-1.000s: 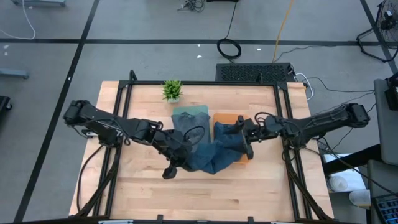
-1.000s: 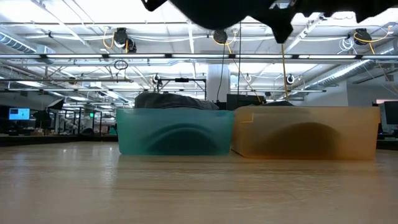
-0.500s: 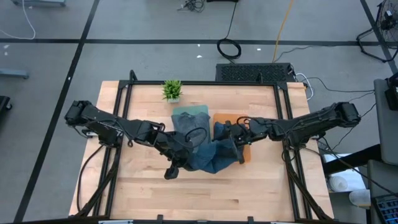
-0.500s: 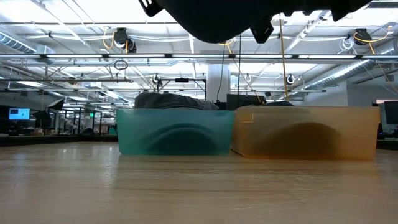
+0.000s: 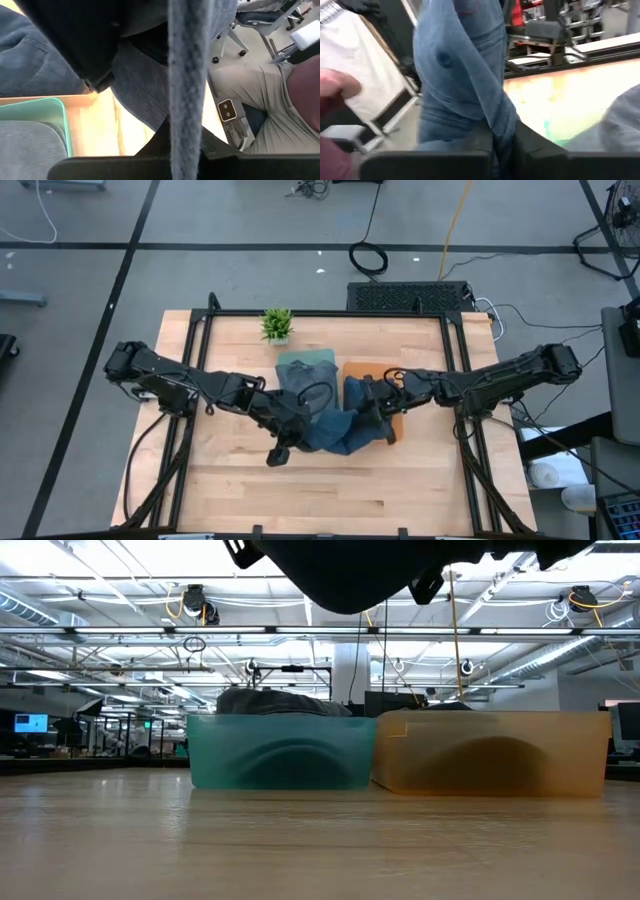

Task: Pick & Place hat
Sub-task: Put the blue cap into the orange bin

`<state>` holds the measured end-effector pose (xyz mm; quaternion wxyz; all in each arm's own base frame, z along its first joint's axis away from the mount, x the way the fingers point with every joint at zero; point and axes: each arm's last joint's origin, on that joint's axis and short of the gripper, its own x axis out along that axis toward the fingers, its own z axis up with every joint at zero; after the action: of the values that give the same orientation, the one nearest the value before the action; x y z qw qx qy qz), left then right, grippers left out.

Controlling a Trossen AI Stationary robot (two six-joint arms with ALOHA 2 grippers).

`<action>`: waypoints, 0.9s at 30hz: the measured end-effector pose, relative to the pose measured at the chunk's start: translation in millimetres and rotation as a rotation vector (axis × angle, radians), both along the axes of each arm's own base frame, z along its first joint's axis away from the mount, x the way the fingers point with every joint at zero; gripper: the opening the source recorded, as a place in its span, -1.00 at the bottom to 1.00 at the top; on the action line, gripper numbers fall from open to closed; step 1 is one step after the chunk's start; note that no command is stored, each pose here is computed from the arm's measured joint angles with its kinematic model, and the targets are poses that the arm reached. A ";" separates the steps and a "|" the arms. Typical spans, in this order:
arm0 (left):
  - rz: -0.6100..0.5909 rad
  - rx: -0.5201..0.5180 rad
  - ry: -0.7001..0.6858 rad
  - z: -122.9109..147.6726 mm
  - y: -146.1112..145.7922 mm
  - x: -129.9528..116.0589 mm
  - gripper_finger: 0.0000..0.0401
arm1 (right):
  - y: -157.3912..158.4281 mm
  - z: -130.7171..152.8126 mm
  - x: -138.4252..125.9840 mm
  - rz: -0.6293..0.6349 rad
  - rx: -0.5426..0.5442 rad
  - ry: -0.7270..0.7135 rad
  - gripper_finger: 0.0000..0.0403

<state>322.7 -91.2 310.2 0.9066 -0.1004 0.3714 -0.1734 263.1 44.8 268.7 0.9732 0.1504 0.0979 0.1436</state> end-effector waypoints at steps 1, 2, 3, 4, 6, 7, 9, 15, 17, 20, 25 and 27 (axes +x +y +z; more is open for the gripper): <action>0.001 0.001 0.002 -0.2 0.1 -0.1 -0.96 | 0.3 1.1 -0.5 0.011 0.010 -0.005 -0.92; 0.002 0.004 0.005 -0.5 0.2 -0.3 -0.96 | 0.7 2.7 -1.4 0.022 0.043 -0.003 -0.94; 0.003 0.007 0.011 -0.9 0.1 -0.9 -0.96 | 1.2 4.7 -2.6 0.038 0.085 0.001 -0.95; 0.006 0.013 0.026 -2.0 0.5 -1.9 -0.96 | 1.5 7.2 -3.8 0.048 0.125 -0.001 -0.97; 0.024 0.040 0.069 -5.4 2.1 -4.6 -0.96 | 2.3 14.0 -8.0 0.088 0.187 -0.015 -0.99; 0.034 0.050 0.088 -6.8 2.8 -5.8 -0.96 | 2.7 18.2 -10.9 0.115 0.218 -0.024 -0.99; 0.065 0.068 0.116 -8.8 4.6 -7.4 -0.96 | 2.7 27.2 -17.4 0.155 0.267 -0.047 -1.00; 0.102 0.060 0.058 -4.6 4.6 -3.3 -0.90 | 2.0 42.3 -33.0 0.217 0.372 -0.051 -1.00; 0.076 0.027 0.023 0.3 3.5 -3.0 -0.89 | 3.5 46.4 -37.4 0.248 0.408 -0.049 -1.00; 0.019 -0.007 -0.013 6.5 3.3 -4.2 -0.89 | 5.5 53.1 -45.2 0.270 0.436 -0.062 -1.00; 0.068 0.028 0.000 17.1 14.0 -18.3 -0.82 | 9.9 72.4 -59.7 0.290 0.379 -0.036 -1.00; 0.104 0.039 0.040 19.2 20.2 -27.2 -0.73 | 12.5 86.2 -65.6 0.283 0.306 -0.037 -1.00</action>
<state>295.5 -71.0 329.4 0.9085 -0.1051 0.3873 -0.1167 197.6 57.3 354.9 0.9108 0.2783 0.0772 0.2950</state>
